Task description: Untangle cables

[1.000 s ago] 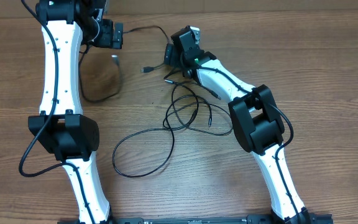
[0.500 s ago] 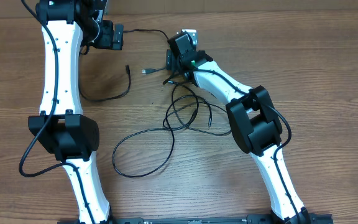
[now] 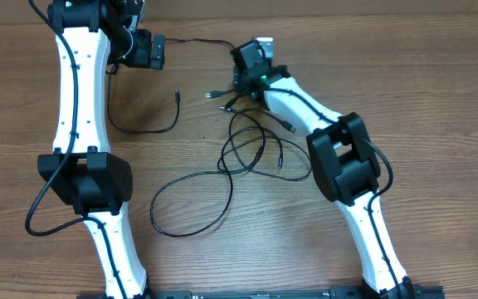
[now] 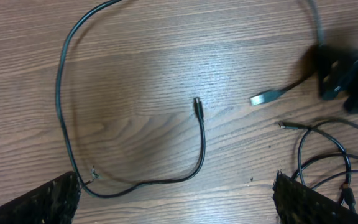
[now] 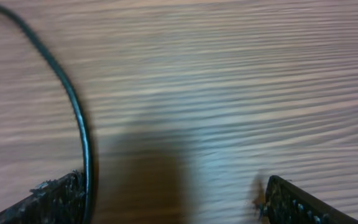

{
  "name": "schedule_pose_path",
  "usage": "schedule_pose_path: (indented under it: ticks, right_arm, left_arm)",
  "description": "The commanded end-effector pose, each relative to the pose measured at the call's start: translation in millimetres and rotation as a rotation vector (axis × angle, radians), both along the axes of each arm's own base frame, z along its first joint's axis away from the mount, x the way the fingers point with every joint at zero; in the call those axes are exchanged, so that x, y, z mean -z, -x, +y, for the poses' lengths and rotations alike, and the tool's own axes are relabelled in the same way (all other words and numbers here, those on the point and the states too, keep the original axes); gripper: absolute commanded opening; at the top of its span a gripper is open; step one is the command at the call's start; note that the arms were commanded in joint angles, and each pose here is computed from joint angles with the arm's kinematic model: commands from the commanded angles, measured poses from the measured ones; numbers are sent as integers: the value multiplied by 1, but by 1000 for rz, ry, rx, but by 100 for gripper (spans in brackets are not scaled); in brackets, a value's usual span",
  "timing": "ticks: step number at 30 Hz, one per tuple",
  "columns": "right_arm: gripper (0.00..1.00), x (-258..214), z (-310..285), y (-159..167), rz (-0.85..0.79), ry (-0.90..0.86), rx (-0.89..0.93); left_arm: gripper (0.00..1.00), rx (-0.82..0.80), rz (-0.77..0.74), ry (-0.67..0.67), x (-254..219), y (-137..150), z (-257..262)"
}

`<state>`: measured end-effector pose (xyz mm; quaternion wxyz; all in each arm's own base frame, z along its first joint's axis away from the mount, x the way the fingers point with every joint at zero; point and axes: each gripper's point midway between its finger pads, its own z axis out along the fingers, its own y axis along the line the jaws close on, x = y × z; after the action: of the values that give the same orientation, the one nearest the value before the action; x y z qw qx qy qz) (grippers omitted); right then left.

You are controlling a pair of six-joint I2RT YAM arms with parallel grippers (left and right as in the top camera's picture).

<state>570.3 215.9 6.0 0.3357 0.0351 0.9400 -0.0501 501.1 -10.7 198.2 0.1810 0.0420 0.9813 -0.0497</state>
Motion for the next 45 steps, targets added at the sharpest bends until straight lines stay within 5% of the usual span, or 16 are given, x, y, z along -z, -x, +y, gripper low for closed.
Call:
schedule_pose_path:
  ticks: [1,11,21,32,38,45]
  right_arm:
    - [91,46,-87,3,107,133,141]
    - [64,57,-230,-1,200,55,365]
    - [64,57,-399,23,189,-8,658]
    - [63,57,-575,111,157,-89,987]
    - [63,58,-639,167,140,-136,1123]
    - [64,61,-651,177,127,-261,1031]
  left_arm:
    - [99,50,25,-1,6,4,-8]
    - [100,245,47,-42,9,16,-44]
    - [100,390,51,-50,10,29,-108]
    - [99,606,75,-83,13,57,-161]
    - [100,631,73,-84,13,61,-172]
    - [100,636,68,-85,12,61,-174]
